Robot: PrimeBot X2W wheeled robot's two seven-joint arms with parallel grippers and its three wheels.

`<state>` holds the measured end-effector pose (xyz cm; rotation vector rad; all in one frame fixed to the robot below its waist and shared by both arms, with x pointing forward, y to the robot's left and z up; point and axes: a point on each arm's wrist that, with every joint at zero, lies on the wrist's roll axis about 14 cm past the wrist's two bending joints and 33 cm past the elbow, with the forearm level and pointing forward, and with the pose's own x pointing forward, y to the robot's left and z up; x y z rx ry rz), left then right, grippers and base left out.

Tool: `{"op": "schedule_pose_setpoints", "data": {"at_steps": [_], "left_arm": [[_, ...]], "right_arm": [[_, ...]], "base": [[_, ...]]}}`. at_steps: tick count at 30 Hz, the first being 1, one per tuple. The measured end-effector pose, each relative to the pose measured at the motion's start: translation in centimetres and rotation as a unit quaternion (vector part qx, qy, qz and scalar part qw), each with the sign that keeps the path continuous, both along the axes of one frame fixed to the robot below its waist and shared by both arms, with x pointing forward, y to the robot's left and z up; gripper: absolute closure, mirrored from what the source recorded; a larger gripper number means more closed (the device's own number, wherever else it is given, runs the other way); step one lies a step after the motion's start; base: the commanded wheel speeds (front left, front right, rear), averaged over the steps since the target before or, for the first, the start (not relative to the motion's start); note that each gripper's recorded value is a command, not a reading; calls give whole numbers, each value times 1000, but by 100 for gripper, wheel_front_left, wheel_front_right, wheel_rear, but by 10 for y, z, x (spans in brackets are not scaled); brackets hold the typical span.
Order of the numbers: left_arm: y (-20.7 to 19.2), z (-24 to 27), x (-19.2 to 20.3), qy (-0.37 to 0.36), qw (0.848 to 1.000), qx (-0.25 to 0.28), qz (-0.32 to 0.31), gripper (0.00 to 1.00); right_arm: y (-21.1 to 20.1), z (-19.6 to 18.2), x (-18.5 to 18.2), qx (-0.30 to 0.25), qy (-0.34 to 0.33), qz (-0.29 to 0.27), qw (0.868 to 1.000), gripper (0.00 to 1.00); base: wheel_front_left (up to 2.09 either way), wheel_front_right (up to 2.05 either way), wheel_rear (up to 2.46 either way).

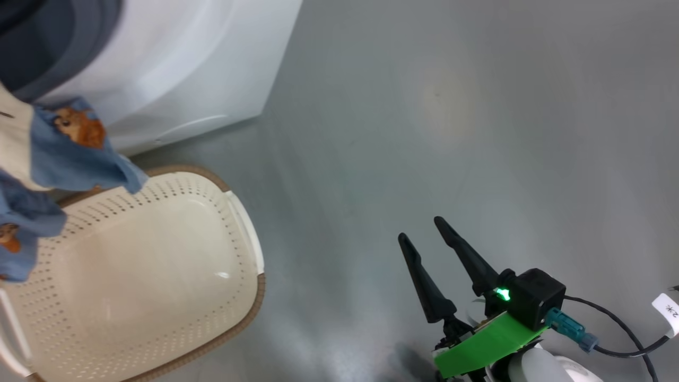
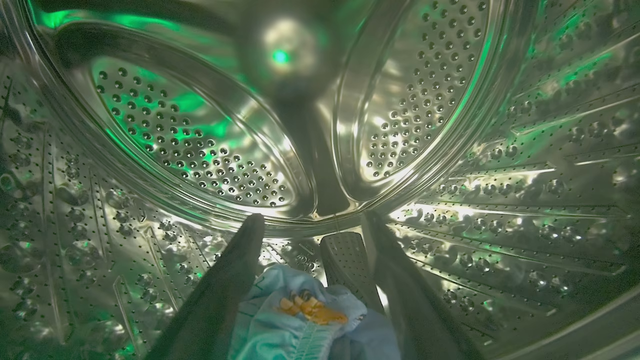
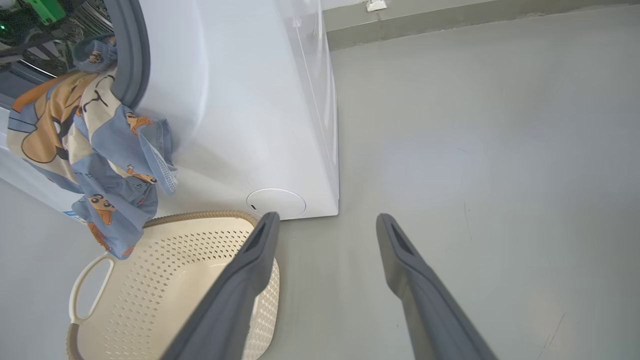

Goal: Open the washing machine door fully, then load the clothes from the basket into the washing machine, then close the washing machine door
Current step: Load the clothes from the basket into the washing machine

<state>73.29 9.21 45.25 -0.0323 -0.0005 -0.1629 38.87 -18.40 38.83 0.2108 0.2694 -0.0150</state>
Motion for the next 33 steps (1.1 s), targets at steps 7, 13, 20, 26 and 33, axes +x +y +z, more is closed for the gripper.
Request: {"op": "schedule_pose_setpoints", "data": {"at_steps": [7,13,20,26,33], "left_arm": [[1,8,-19,3,1000,0,4,0],[-2,8,-34,12,1000,-16,6,0],[-3,5,-60,19,1000,-13,3,0],[-7,2,-93,19,999,-33,-5,0],[14,-16,-146,35,998,-48,11,0]], "right_arm": [[6,9,6,6,-18,9,1000,0],[9,11,10,8,-25,16,1000,0],[17,13,15,12,-32,28,999,0],[19,17,22,4,-43,36,998,0],[23,24,30,-2,-59,45,997,0]], "base": [[0,0,0],[0,0,0],[0,0,0],[0,0,0],[0,0,0]]}}
